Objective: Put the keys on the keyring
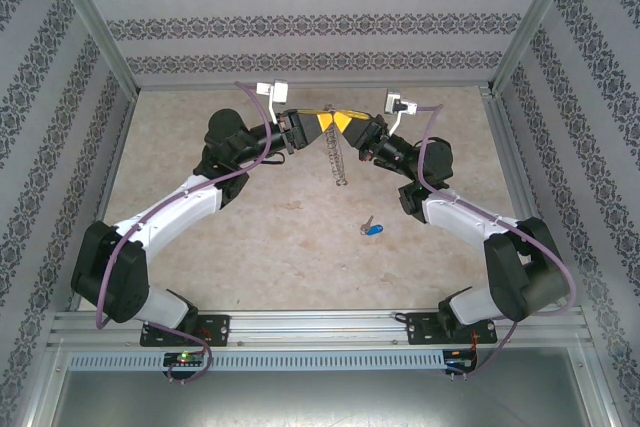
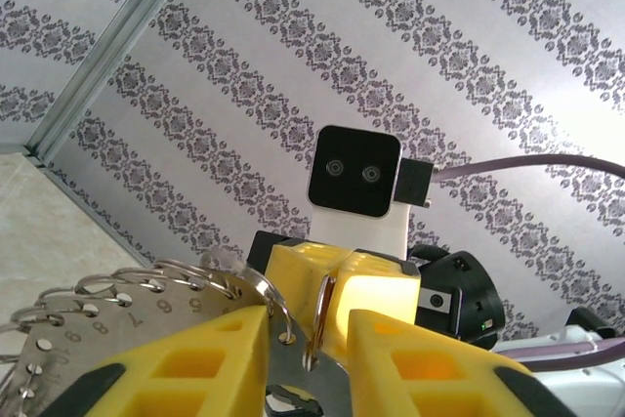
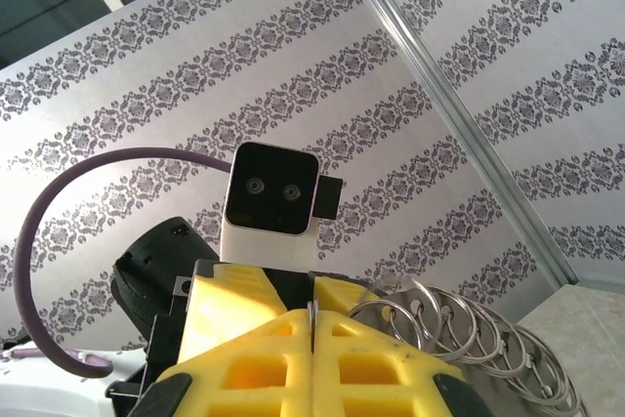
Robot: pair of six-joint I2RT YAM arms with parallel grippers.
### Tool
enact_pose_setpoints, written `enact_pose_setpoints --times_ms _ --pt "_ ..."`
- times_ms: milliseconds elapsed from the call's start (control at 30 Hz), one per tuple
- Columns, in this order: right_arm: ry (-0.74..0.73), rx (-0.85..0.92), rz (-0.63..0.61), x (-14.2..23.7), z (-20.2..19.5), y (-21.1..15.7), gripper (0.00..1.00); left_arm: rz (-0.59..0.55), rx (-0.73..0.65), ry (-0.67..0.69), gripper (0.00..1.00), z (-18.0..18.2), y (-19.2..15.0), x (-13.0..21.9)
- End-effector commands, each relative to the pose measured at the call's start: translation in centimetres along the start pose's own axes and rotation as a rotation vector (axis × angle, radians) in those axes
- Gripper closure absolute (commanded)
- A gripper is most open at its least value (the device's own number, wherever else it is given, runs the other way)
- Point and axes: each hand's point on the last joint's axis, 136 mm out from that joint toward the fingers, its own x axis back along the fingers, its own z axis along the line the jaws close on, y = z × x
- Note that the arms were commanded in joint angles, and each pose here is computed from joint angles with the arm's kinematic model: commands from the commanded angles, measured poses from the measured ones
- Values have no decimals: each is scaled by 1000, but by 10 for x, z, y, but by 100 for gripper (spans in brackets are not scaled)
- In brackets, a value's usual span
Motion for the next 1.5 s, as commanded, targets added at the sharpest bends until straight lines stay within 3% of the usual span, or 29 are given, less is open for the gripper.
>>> enact_pose_setpoints --times_ms 0,300,400,467,567,733,1033,1467 --pt "72 60 -52 -6 22 15 100 -43 -59 -62 76 -21 15 -4" --pt "64 47 -47 -6 17 14 98 -28 -66 -62 96 -23 13 -6" --pt "40 26 -56 0 10 17 59 -1 -85 -36 100 -21 9 -6" --pt "13 11 -67 8 3 20 47 28 -120 -6 100 -20 6 -3" --pt "-23 -4 -84 23 -3 27 43 82 -182 42 100 -19 1 1" --pt "-83 -36 -66 40 -9 27 42 187 -290 90 100 -17 -9 7" --pt "-56 -85 54 42 0 2 56 390 -411 88 100 -20 -26 11" --pt "-4 -81 98 31 12 -20 61 433 -414 47 100 -24 -30 9"
